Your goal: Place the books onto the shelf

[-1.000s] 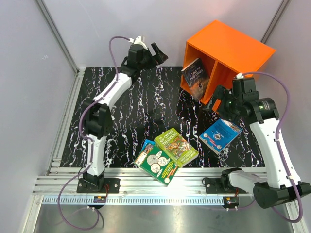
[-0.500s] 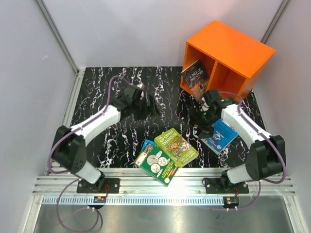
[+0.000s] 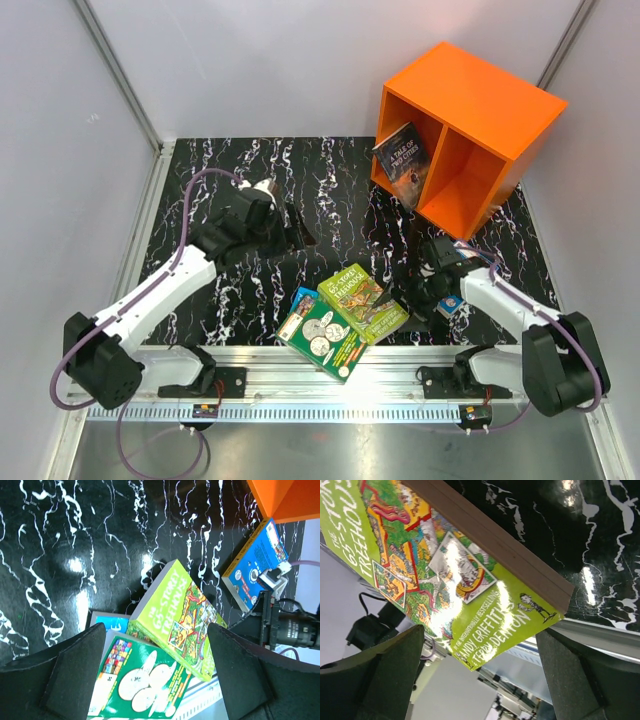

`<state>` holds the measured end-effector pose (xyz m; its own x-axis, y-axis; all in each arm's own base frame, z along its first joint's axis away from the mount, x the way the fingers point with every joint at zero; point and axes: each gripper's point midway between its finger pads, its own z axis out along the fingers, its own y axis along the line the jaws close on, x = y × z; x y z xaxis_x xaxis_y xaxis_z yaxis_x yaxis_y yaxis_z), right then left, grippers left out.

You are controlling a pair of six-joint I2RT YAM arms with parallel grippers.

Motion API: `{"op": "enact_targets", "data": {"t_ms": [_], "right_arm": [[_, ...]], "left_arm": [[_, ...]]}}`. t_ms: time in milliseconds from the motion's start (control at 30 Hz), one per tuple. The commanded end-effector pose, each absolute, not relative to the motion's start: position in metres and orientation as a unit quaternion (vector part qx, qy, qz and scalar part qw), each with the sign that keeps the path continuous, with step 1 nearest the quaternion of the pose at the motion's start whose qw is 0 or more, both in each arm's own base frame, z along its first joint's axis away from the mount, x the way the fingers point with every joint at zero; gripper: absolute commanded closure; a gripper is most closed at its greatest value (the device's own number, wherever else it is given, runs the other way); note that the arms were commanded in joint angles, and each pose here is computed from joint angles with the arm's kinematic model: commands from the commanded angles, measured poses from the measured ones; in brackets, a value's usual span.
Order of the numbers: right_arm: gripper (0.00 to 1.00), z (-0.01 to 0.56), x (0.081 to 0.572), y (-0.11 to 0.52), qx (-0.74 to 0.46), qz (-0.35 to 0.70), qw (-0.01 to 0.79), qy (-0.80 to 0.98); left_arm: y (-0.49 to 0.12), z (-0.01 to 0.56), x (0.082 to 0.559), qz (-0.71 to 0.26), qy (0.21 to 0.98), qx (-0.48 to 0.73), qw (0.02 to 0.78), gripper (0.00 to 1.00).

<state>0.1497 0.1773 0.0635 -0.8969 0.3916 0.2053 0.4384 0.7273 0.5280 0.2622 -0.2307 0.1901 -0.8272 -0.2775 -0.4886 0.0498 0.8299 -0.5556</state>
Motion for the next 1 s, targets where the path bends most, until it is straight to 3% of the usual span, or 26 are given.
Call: {"op": "enact_targets", "data": {"t_ms": [0,233,667,800,833,900,933,967], "right_arm": [[0.0,0.066,0.157,0.187,-0.256,-0.332,0.026,-0.907],[0.0,0.058,0.141,0.181,-0.292,-0.334,0.024,-0.896],[0.0,0.014,0.159,0.173,-0.356,-0.373,-0.076,-0.853],[0.29,0.012,0.166,0.17,-0.365,-0.373,-0.104,-0.846],[0.46,0.014,0.169,0.169,-0.364,-0.375,-0.112,-0.845],[0.62,0.018,0.17,0.168,-0.358,-0.37,-0.119,-0.849],[0.77,0.023,0.173,0.168,-0.354,-0.372,-0.127,-0.848],[0.86,0.027,0.173,0.166,-0.355,-0.363,-0.128,-0.852]], "left_arm": [[-0.226,0.198,0.256,-0.278,0.91,-0.074,0.298,0.15],[-0.227,0.205,0.246,-0.271,0.912,-0.07,0.299,0.16],[-0.251,0.211,0.229,-0.258,0.922,-0.037,0.285,0.18],[-0.249,0.209,0.223,-0.254,0.924,-0.035,0.284,0.18],[-0.248,0.21,0.222,-0.254,0.923,-0.034,0.285,0.18],[-0.246,0.209,0.222,-0.252,0.924,-0.035,0.286,0.18],[-0.246,0.211,0.221,-0.253,0.922,-0.034,0.289,0.17],[-0.246,0.212,0.222,-0.253,0.922,-0.03,0.293,0.17]]}}
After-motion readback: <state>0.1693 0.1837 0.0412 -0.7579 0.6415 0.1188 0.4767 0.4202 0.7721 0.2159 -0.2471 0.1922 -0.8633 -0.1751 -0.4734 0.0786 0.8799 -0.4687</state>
